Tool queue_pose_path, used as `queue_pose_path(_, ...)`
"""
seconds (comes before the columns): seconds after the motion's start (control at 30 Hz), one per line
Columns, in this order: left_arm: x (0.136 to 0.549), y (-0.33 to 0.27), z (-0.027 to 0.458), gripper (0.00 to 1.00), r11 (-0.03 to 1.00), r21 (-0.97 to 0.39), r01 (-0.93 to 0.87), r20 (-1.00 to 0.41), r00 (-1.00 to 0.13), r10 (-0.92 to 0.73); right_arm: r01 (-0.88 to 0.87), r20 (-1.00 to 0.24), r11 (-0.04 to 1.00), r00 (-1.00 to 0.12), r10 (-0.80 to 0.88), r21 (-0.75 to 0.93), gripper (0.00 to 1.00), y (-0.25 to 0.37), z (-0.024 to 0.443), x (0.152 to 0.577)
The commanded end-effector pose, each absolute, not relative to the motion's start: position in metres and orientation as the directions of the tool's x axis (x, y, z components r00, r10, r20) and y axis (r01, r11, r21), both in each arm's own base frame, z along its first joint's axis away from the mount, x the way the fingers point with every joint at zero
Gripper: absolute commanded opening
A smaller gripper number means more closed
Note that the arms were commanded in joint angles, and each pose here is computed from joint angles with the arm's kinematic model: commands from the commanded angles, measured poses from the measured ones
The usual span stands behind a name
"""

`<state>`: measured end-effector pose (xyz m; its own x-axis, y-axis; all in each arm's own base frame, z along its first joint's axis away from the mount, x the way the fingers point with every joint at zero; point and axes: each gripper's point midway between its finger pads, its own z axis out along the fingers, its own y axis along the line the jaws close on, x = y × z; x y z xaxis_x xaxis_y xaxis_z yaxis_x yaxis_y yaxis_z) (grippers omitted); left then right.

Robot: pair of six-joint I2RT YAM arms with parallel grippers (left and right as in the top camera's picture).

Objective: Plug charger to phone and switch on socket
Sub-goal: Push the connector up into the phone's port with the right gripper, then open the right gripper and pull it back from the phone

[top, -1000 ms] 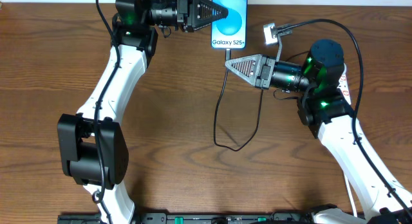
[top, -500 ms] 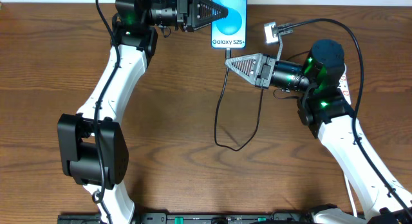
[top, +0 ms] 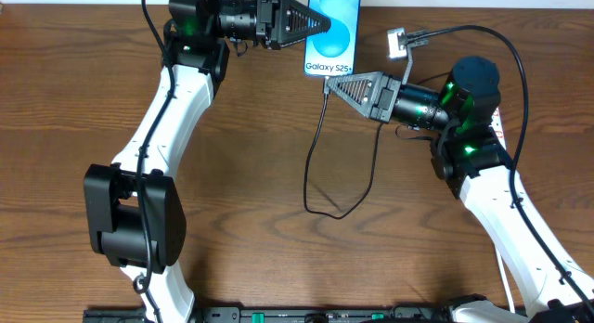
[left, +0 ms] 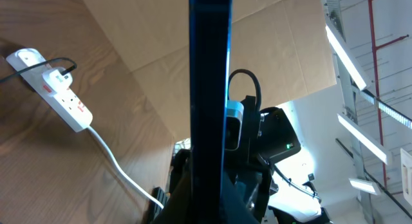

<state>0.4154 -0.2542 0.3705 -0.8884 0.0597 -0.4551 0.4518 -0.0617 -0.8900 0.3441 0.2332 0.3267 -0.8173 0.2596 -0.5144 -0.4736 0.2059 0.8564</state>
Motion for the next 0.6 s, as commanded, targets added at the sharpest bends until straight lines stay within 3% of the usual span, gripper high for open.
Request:
queue_pose_path(0.0, 0.421, -0.244, 0.386, 0.07, -0.048, -0.845, 0.533, -0.534, -0.846, -0.004, -0.472, -0.512, 0.204, -0.825, 0.241, 0.857, 0.37, 0.232, 0.327, 0.341)
queue_pose_path(0.1, 0.432, -0.238, 0.377, 0.07, -0.032, -0.863, 0.504, -0.504, -0.864, -0.024, -0.441, -0.489, 0.231, -0.841, 0.231, 0.867, 0.51, 0.232, 0.316, 0.341)
queue_pose_path(0.2, 0.448, -0.234, 0.35, 0.07, -0.001, -0.922, 0.388, -0.387, -0.921, -0.042, -0.385, -0.451, 0.274, -0.858, 0.244, 0.881, 0.69, 0.229, 0.301, 0.344)
queue_pose_path(0.3, 0.459, -0.236, 0.312, 0.07, 0.031, -0.951, 0.308, -0.309, -0.95, -0.033, -0.297, -0.412, 0.375, -0.868, 0.277, 0.878, 0.81, 0.22, 0.274, 0.351)
queue_pose_path(0.57, 0.484, -0.238, 0.247, 0.07, 0.075, -0.976, 0.206, -0.211, -0.976, -0.059, -0.054, -0.326, 0.623, -0.885, 0.333, 0.781, 0.9, 0.187, 0.204, 0.35)
